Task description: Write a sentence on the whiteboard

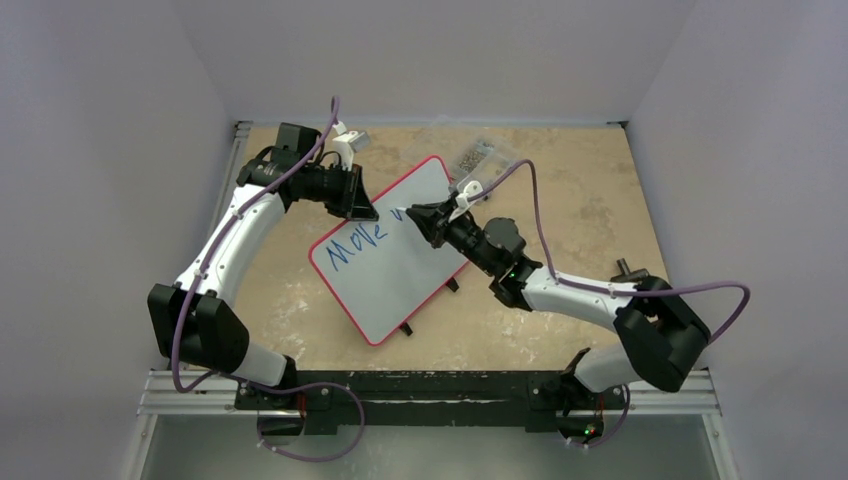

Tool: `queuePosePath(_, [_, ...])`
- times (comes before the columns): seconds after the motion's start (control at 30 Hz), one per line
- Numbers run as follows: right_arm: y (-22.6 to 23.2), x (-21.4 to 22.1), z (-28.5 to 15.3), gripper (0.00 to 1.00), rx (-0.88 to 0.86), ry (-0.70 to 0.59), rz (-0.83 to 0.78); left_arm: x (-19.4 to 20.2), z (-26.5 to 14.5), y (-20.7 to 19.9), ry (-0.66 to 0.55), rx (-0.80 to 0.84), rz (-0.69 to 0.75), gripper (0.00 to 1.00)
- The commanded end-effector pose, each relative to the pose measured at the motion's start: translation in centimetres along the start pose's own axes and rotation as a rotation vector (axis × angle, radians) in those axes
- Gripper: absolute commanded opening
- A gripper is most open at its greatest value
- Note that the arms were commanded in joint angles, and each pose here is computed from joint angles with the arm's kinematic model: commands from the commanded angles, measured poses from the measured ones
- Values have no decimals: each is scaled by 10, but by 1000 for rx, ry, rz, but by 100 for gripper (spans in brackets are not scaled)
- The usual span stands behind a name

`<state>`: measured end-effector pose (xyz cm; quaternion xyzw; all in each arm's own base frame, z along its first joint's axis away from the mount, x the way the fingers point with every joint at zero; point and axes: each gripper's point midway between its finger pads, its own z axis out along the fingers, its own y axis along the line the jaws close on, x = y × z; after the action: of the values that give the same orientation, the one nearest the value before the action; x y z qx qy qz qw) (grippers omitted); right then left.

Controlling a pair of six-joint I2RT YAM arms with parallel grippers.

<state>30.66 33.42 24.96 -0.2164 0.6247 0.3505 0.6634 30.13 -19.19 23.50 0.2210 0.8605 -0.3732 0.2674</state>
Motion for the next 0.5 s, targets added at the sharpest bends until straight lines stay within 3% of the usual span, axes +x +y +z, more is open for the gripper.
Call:
queuePosePath(0.0, [-5, -23, 16, 0, 27, -49, -33, -15, -11, -7, -69, -15, 82, 0])
queuePosePath(0.47, [-11, 3, -1, 0, 52, 2, -28, -15, -12, -7, -71, -17, 85, 0])
